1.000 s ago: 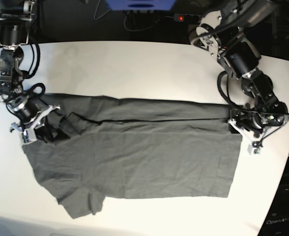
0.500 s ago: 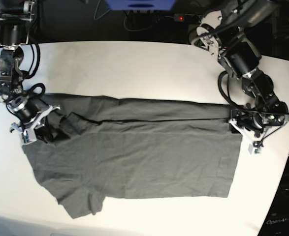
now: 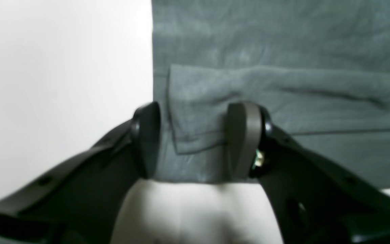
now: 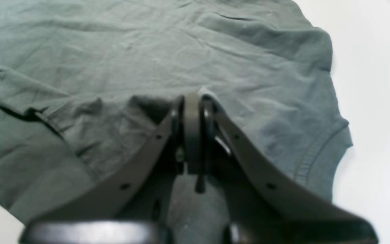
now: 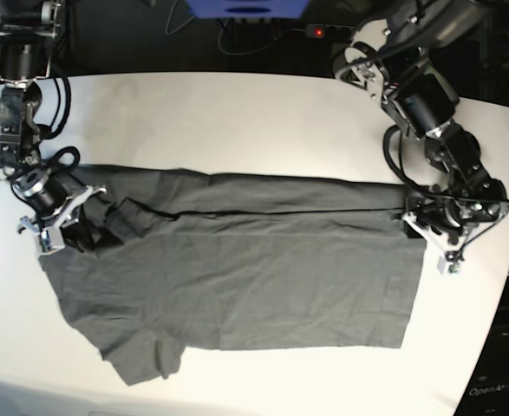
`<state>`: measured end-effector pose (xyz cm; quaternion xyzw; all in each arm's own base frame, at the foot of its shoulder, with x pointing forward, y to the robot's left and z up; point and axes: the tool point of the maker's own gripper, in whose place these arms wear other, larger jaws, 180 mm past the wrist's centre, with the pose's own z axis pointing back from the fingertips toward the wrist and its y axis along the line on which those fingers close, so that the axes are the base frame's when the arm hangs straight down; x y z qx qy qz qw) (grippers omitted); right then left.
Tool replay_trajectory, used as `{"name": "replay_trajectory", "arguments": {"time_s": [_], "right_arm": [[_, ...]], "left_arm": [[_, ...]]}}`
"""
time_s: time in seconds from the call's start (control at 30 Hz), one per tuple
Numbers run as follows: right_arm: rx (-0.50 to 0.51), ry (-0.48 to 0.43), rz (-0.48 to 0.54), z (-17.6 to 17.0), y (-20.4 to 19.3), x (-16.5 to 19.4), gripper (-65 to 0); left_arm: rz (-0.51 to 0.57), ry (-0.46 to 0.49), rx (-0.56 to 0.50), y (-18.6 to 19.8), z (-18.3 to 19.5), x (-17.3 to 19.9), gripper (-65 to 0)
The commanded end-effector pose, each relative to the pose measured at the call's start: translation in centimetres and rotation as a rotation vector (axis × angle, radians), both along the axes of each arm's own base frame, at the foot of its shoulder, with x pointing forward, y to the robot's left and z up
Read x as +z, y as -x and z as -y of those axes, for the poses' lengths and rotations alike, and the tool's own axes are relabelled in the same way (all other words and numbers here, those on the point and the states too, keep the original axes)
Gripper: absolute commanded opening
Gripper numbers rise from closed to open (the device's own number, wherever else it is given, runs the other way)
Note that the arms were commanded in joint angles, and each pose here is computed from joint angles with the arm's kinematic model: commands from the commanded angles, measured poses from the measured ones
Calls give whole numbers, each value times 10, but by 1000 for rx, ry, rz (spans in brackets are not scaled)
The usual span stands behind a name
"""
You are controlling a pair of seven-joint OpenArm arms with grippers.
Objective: Fold the T-shirt properly
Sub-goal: 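Regrasp the folded edge with both grippers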
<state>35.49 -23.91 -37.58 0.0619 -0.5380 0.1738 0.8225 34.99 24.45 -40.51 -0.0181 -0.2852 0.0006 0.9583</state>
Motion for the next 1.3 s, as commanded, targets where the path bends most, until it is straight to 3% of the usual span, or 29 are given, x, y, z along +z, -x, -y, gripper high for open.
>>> {"name": "replay_trajectory", "arguments": {"time_s": [0.0, 1.27], "right_arm": [[-2, -2, 69, 5, -11, 22, -647], [-1, -17, 69, 0, -11, 20, -647]], "left_arm": [[51, -2, 0, -13, 0, 14, -345], [80, 27, 28, -14, -2, 9, -345]]}}
